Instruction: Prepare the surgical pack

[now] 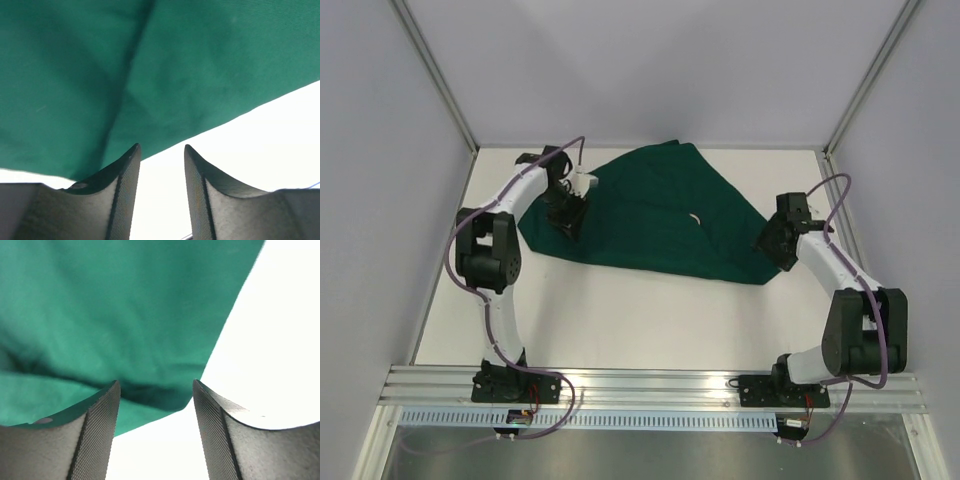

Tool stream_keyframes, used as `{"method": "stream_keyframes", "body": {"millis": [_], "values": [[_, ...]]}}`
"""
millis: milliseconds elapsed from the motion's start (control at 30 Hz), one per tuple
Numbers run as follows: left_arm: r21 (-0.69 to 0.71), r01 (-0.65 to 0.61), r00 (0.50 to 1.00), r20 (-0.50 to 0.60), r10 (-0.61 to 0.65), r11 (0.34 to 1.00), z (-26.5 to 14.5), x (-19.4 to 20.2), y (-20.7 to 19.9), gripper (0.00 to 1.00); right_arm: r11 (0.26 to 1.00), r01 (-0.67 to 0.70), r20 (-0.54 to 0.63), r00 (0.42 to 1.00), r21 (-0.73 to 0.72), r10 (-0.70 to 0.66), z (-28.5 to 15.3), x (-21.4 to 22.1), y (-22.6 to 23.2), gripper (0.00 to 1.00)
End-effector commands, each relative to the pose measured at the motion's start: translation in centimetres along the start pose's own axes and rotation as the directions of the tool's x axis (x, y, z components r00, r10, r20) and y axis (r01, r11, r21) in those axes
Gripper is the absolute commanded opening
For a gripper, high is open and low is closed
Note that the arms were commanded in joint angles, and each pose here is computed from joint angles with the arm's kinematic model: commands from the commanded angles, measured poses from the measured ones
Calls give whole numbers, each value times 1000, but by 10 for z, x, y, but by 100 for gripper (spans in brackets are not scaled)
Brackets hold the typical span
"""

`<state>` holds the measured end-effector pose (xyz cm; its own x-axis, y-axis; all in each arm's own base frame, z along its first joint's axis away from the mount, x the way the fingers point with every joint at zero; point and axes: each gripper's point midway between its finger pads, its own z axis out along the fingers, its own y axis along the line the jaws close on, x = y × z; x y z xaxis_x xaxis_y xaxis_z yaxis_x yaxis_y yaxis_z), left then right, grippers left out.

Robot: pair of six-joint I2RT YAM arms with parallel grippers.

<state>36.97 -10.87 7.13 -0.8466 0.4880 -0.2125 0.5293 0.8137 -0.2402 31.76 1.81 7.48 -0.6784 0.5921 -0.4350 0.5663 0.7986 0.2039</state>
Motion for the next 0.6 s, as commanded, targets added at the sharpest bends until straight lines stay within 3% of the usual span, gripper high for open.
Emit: {"method": "stream_keyframes", "body": {"millis": [0,267,467,567], "values": [[-35,27,987,158,-21,999,-45,-16,14,50,991,-129,62,990,23,127,-2,-21,-22,63],[-23,349,894,308,-325,937,-74,-6,85,59,937,-334,106,940,106,323,16,-31,-76,68],[-2,442,868,253,-427,897,-51,9,111,67,943,-313,54,949,114,309,41,-27,-80,65],[3,476,855,234,-463,879,-41,14,120,67,952,-302,0,953,60,302,57,-23,-68,58]]}}
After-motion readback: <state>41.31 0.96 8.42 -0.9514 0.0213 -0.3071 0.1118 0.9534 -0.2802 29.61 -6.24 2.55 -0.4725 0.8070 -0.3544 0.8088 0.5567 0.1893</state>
